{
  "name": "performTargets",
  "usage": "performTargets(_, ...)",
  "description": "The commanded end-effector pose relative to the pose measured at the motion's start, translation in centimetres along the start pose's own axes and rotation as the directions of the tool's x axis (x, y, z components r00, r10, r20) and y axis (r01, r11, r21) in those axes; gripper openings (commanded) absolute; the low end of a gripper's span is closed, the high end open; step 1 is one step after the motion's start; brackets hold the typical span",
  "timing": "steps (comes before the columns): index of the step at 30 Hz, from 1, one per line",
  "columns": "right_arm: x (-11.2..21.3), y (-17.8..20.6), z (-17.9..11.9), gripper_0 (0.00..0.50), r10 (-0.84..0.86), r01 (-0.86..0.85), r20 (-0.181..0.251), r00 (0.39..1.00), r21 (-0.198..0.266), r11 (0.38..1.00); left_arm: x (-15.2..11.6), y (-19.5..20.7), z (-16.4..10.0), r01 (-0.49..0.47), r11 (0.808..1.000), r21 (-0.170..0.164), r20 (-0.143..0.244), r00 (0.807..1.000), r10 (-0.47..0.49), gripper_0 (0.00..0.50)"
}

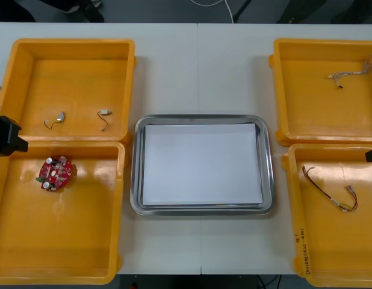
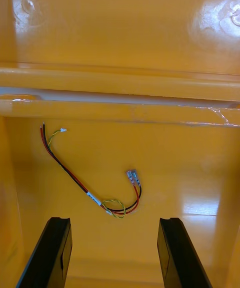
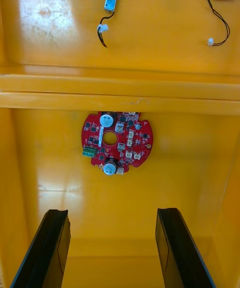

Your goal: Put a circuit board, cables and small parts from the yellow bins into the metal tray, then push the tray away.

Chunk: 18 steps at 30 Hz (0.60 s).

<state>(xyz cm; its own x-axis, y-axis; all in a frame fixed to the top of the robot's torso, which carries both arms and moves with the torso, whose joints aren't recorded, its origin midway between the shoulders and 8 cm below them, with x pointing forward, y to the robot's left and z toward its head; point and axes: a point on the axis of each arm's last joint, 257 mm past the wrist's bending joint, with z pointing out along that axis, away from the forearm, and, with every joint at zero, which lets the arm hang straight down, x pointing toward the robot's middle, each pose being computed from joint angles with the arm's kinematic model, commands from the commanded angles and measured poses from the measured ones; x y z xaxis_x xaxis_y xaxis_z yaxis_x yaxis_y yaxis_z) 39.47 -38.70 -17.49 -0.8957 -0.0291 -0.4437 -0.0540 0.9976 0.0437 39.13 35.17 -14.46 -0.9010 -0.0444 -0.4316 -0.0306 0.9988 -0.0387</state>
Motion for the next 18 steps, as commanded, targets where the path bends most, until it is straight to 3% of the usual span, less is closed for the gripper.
performTargets(1,0.01,-1.49,-1.02,0.5,-0.006,0.006,0.0,1.0,0.034,0.999,0.58,-0.44,0.13,-0.086,0.996,-0.002,-0.002,0.996,0.086,0.5)
performTargets(18,0.01,-1.49,-1.02,0.5,-0.006,0.006,0.0,1.0,0.034,0.999,0.58,-0.44,0.13,-0.086,0.996,-0.002,-0.002,0.996,0.086,0.5)
